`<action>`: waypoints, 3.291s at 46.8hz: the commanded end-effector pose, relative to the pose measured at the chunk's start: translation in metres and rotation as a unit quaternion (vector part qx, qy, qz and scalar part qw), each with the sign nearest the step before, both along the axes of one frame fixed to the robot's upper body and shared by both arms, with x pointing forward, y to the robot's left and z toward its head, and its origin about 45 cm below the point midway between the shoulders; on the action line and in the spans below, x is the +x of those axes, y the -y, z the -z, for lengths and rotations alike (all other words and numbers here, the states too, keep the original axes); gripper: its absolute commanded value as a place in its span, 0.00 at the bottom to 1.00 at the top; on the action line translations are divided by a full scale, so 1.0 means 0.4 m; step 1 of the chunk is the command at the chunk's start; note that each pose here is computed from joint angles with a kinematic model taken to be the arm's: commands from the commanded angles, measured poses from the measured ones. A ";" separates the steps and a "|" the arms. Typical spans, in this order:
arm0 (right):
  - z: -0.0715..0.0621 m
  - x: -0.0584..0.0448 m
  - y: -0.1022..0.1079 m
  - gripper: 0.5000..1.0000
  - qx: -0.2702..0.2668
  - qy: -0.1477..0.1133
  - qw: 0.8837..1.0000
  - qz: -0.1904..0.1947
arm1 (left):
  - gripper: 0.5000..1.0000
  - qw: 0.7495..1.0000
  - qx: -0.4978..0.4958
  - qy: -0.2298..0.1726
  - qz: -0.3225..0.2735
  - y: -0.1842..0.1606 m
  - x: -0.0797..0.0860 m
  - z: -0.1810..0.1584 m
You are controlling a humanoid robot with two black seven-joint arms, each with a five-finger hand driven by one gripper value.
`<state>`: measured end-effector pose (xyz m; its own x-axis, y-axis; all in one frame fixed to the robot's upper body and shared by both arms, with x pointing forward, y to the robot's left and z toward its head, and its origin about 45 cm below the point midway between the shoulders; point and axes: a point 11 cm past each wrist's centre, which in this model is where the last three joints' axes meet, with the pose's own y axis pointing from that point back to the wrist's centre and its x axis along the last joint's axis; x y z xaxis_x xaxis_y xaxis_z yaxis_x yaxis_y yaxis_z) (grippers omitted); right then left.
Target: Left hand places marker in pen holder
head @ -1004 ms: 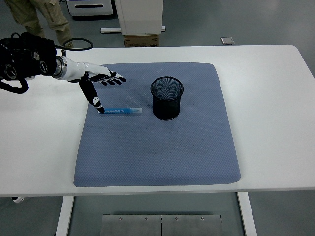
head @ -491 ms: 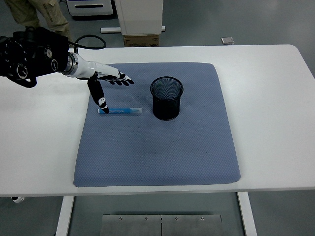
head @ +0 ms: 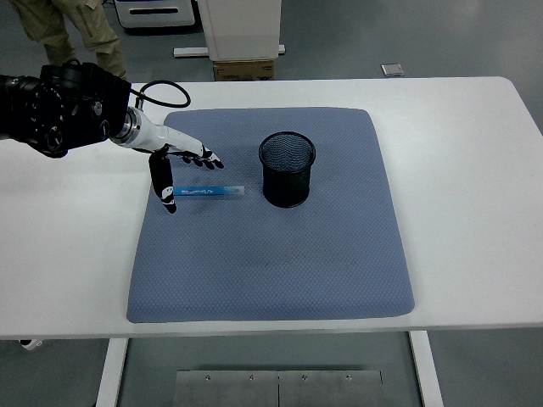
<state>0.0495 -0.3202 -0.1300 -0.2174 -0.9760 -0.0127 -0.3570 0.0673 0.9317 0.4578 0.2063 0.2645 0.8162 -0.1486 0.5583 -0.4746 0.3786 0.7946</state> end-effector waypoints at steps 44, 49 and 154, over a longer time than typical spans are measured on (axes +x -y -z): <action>0.000 0.002 0.000 1.00 0.000 0.000 1.000 0.000 | 1.00 1.000 0.006 0.012 0.027 0.058 -0.005 0.023; 0.000 0.002 0.000 1.00 0.000 0.001 1.000 0.000 | 0.93 0.999 0.010 0.012 0.031 0.060 -0.007 0.026; 0.000 -0.001 0.000 1.00 0.000 0.000 1.000 0.000 | 0.22 0.997 0.025 0.033 0.060 0.107 -0.014 0.068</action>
<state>0.0501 -0.3203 -0.1300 -0.2170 -0.9761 -0.0128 -0.3578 0.0674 0.9313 0.4523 0.1637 0.2375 0.7531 -0.2721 0.5990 -0.4794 0.3966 0.7829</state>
